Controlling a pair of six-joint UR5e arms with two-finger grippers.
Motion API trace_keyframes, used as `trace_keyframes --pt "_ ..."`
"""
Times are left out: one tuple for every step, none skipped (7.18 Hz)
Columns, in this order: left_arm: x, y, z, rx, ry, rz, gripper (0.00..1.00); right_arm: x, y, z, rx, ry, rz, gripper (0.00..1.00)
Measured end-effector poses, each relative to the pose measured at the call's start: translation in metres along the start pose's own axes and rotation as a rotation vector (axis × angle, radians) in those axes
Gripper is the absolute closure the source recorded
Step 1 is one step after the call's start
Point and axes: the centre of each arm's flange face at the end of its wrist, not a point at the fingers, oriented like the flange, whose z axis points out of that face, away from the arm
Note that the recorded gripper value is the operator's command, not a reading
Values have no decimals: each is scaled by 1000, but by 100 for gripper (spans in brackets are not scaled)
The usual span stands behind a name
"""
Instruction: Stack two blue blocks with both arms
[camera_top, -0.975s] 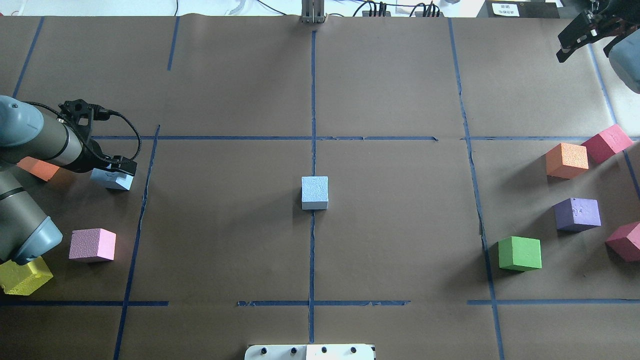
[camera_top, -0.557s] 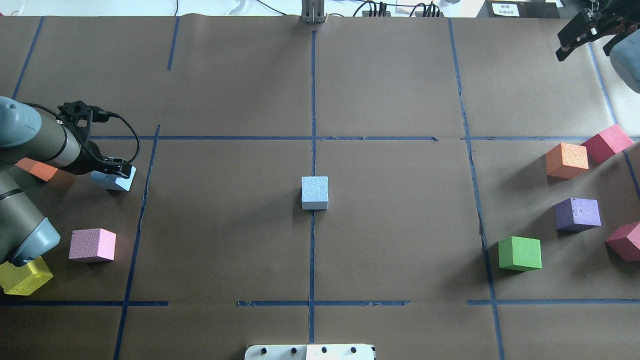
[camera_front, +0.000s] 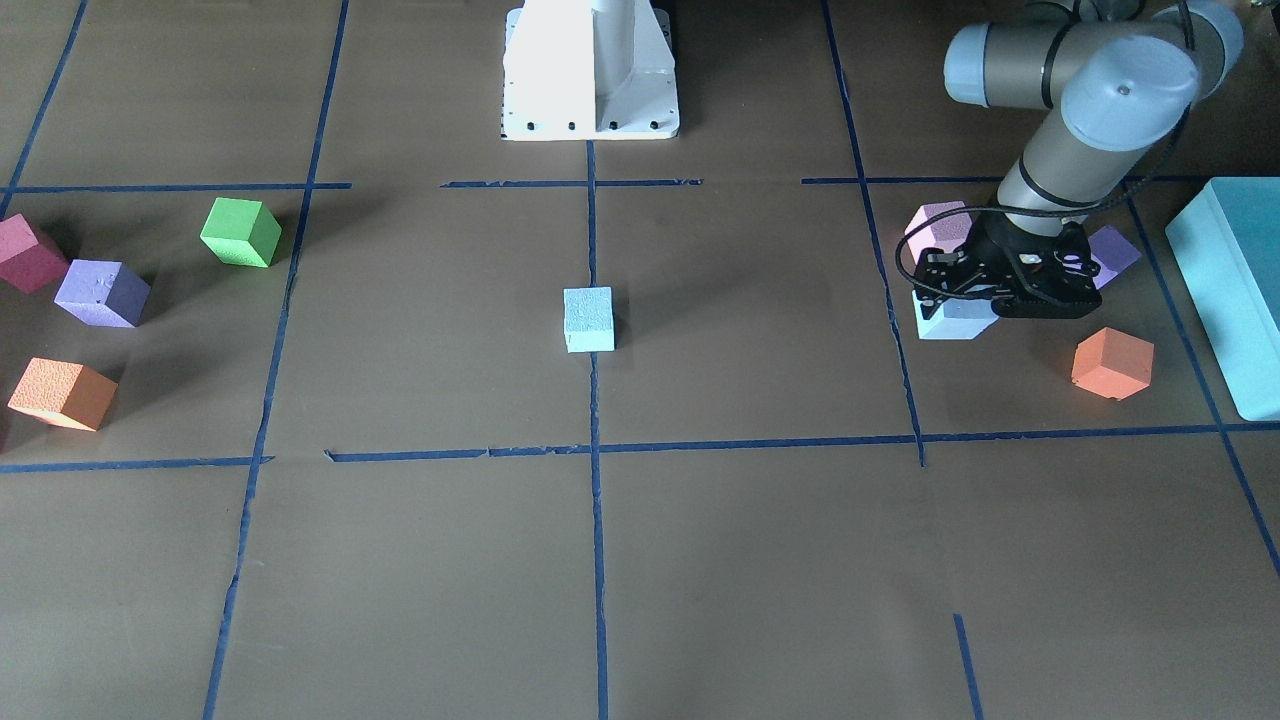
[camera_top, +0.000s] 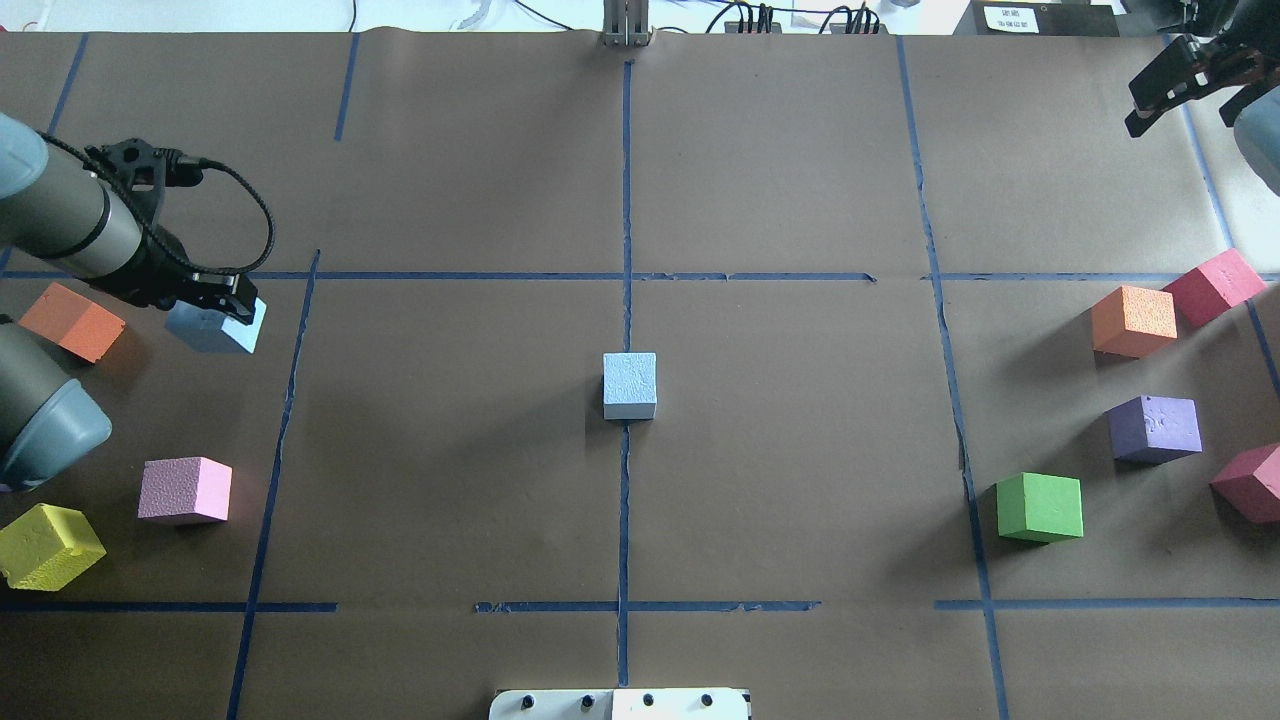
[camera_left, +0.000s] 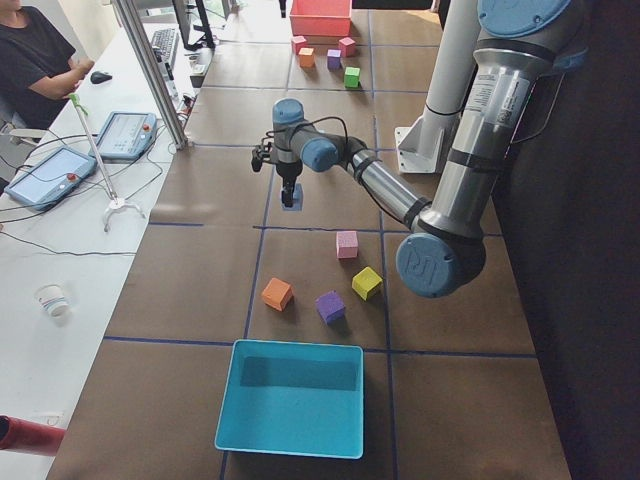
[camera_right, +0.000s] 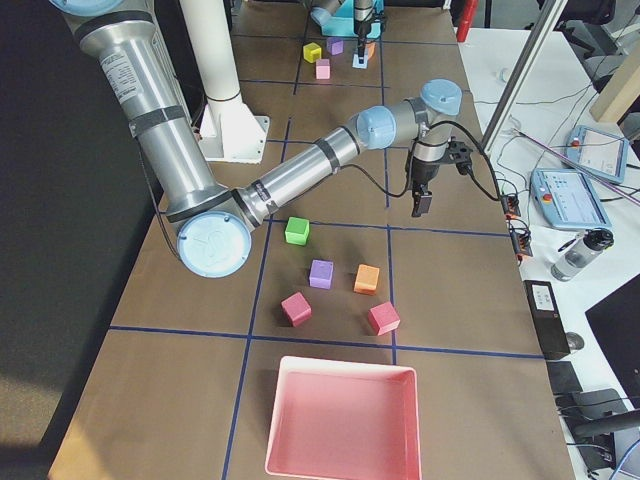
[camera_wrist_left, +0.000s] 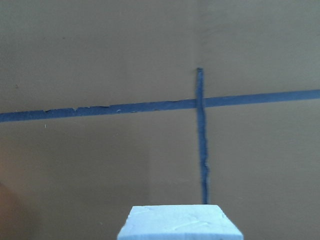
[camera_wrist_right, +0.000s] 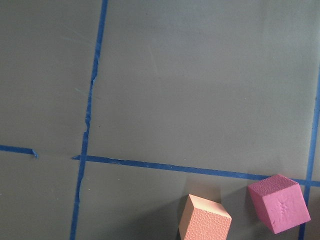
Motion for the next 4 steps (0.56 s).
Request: trace_keyframes --pt "42 -7 -32 -12 -9 -9 100 37 23 16 0 -11 -13 0" --pt "78 -8 -47 -23 -5 -13 100 73 48 30 16 -18 -30 0" --pt "118 -6 -51 -34 8 -23 100 104 71 39 36 -20 -31 0" --pt "163 -6 -51 -38 16 -32 100 128 90 46 47 -19 -14 0"
